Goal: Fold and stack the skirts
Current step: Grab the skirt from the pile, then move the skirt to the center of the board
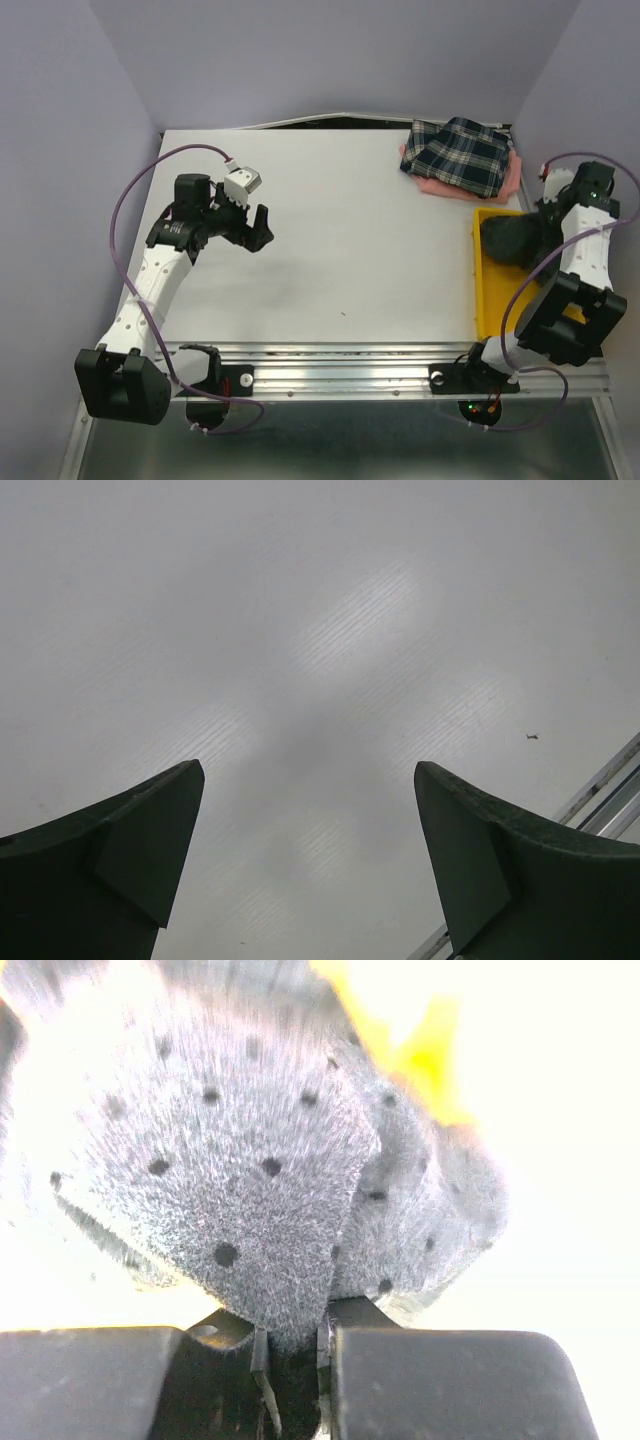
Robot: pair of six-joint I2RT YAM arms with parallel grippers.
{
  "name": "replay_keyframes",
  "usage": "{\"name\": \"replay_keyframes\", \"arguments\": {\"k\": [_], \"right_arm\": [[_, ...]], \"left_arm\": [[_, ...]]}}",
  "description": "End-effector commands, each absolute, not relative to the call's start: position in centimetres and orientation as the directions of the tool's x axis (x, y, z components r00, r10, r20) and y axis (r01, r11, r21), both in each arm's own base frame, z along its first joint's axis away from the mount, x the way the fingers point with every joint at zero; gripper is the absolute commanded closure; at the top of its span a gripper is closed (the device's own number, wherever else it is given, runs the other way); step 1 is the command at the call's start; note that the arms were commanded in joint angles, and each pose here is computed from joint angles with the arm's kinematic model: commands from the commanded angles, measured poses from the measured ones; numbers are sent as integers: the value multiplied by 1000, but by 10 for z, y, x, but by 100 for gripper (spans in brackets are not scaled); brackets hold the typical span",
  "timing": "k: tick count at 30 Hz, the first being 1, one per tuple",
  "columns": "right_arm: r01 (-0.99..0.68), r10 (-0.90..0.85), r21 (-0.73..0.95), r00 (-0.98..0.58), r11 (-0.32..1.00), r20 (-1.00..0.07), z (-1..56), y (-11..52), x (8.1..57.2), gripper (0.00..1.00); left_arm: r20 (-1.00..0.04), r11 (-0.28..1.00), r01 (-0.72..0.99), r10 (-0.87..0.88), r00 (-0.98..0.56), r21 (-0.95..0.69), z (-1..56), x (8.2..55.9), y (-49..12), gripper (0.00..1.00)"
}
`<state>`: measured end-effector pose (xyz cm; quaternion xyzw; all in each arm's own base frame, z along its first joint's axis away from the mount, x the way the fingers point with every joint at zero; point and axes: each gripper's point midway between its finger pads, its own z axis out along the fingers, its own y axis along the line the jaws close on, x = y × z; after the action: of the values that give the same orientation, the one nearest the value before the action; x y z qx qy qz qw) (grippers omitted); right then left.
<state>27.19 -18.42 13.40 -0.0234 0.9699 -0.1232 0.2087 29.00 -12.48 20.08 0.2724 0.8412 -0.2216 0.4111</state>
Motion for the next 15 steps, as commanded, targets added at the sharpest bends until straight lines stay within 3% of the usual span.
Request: {"name": "replay_keyframes", "arguments": {"k": [1,7,11,15], "right_arm": [[24,-218,-309,-656,951,-722,300,-173,313,99],[-101,-236,-213,-396,972,-888,415,-119,327,99],[-348,-113,-23,-239,937,-964,465,-52,328,99],[-554,51,147,-184,819,-982,486,10,320,99]], "left_arm": [[-859,728,676,268,-436,-116,229,294,-130,1],[-875,727,675,241,-421,-124,242,299,-132,1],[-897,723,678,203,-392,-133,261,303,-130,1],[-915,728,670,160,-371,-144,279,309,-122,1]]}}
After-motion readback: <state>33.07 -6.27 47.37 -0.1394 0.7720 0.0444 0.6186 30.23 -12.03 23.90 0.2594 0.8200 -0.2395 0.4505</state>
